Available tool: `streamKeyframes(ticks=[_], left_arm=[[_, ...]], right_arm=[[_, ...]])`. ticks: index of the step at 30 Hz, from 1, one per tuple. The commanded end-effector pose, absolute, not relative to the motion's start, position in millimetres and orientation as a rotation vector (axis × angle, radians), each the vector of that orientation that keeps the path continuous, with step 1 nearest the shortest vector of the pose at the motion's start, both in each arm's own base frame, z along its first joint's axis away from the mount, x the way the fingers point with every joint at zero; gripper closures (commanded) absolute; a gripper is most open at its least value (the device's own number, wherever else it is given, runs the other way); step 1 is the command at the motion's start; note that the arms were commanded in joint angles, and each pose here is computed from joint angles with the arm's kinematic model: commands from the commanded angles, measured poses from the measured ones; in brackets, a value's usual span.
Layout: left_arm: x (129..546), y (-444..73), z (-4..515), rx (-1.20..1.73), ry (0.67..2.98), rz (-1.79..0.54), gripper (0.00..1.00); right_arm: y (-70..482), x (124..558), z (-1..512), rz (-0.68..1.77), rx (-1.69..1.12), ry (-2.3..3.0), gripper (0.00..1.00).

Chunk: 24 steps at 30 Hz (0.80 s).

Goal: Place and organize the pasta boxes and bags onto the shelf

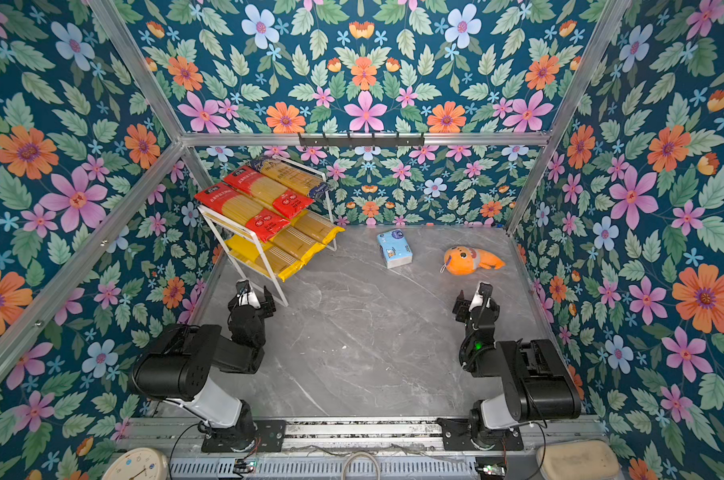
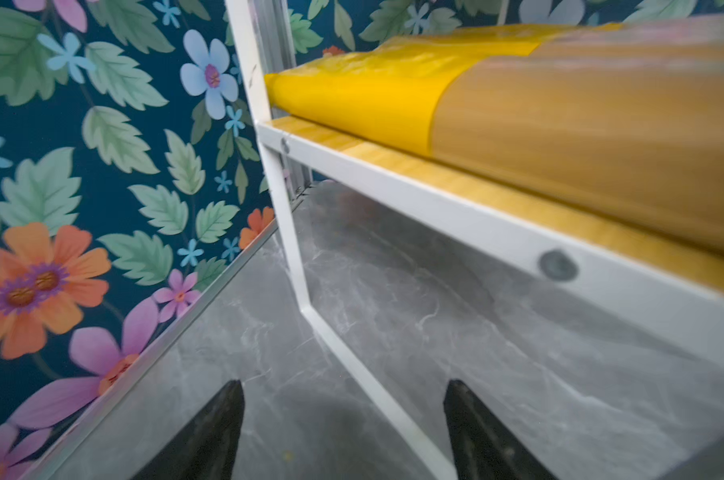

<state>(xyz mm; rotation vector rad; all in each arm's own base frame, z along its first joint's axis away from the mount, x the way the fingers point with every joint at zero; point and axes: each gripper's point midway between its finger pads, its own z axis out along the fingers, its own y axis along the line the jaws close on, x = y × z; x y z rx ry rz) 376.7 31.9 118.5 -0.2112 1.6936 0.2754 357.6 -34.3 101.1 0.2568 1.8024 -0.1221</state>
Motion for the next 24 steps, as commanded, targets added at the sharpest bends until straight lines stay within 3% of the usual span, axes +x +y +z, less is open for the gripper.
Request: streamKeyframes(ticks=[1, 12, 16, 24], left_arm=[[378.9, 30.6, 115.9, -0.213, 1.710, 0.250, 0.21], [380.5, 31.3, 113.8, -0.209, 1.722, 0.233, 0.09], [380.9, 31.3, 114.0, -0.208, 1.722, 0.232, 0.01], [380.5, 31.8, 114.0, -0.210, 1.721, 0.233, 0.00]], right_arm=[[-32.3, 360.9, 108.3, -0.110, 0.246, 1.784, 0.18], [-34.6, 370.1, 103.5, -0.131, 0.254, 1.830, 0.16], [-34.6, 369.9, 103.3, -0.131, 0.254, 1.831, 0.03], [-34.6, 369.1, 103.2, -0.131, 0.255, 1.829, 0.01]])
